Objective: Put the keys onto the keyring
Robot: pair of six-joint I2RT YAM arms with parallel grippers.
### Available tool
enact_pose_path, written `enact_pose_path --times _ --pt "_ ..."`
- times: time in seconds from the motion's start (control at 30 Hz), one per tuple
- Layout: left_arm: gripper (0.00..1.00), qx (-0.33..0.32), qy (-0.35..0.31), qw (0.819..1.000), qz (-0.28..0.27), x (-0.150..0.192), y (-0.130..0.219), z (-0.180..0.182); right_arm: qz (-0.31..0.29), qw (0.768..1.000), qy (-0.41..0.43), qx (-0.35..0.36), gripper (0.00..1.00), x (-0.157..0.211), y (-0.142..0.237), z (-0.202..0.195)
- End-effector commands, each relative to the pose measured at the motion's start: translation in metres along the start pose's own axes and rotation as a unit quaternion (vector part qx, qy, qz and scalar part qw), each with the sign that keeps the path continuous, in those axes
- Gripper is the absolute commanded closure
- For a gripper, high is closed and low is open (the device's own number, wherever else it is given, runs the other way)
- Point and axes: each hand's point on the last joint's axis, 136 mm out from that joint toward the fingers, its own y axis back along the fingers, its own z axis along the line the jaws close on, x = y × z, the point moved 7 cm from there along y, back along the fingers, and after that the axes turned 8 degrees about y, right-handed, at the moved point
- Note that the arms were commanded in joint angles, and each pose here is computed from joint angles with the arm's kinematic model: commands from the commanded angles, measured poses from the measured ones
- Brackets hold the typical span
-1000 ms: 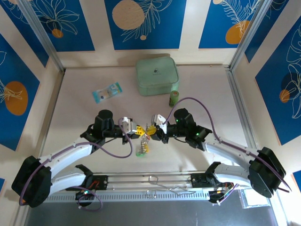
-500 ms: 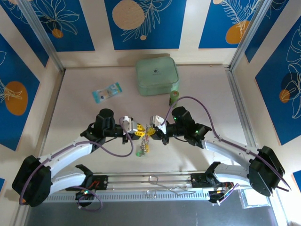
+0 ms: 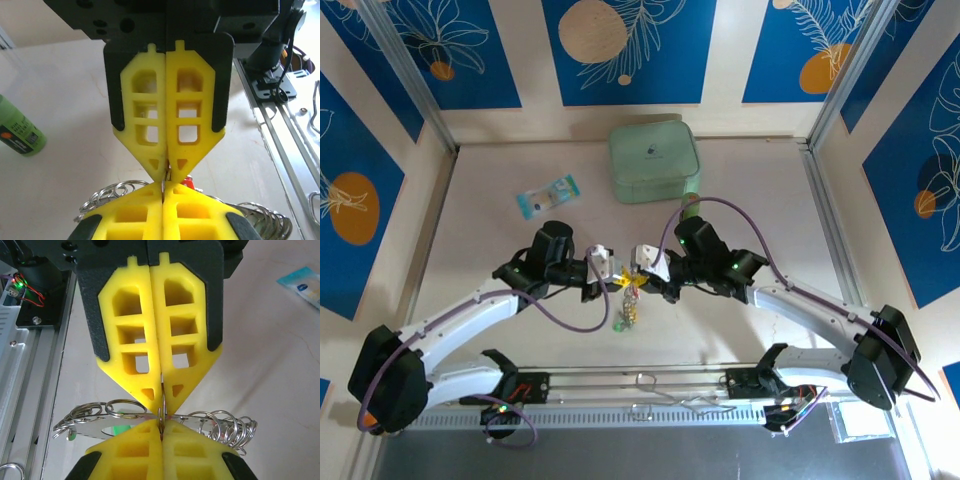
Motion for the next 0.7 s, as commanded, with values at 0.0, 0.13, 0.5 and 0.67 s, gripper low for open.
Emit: enact_pose_path --times 0.0,0.13,0.5,0.67 --pt "1.0 0.003 -0.012 1.0 0.012 -0.003 0.0 -0.001 -0.027 1.0 0.005 0.005 1.0 -0.015 0.006 -0.003" --pt "1.0 -0.013 -0.012 1.0 -0.018 -0.004 0.001 -0.002 -0.055 0.997 -0.047 0.023 0.73 -0.001 0.009 -0.004" --pt "1.0 -0.025 -0.007 0.996 -0.08 0.0 0.0 -0.004 -0.089 0.99 -0.112 0.009 0.64 0.022 -0.001 0.008" --pt "1.0 -0.022 -0.006 0.997 -0.079 0.001 0.0 -0.005 -0.089 0.99 -0.111 0.005 0.73 0.022 -0.002 0.008"
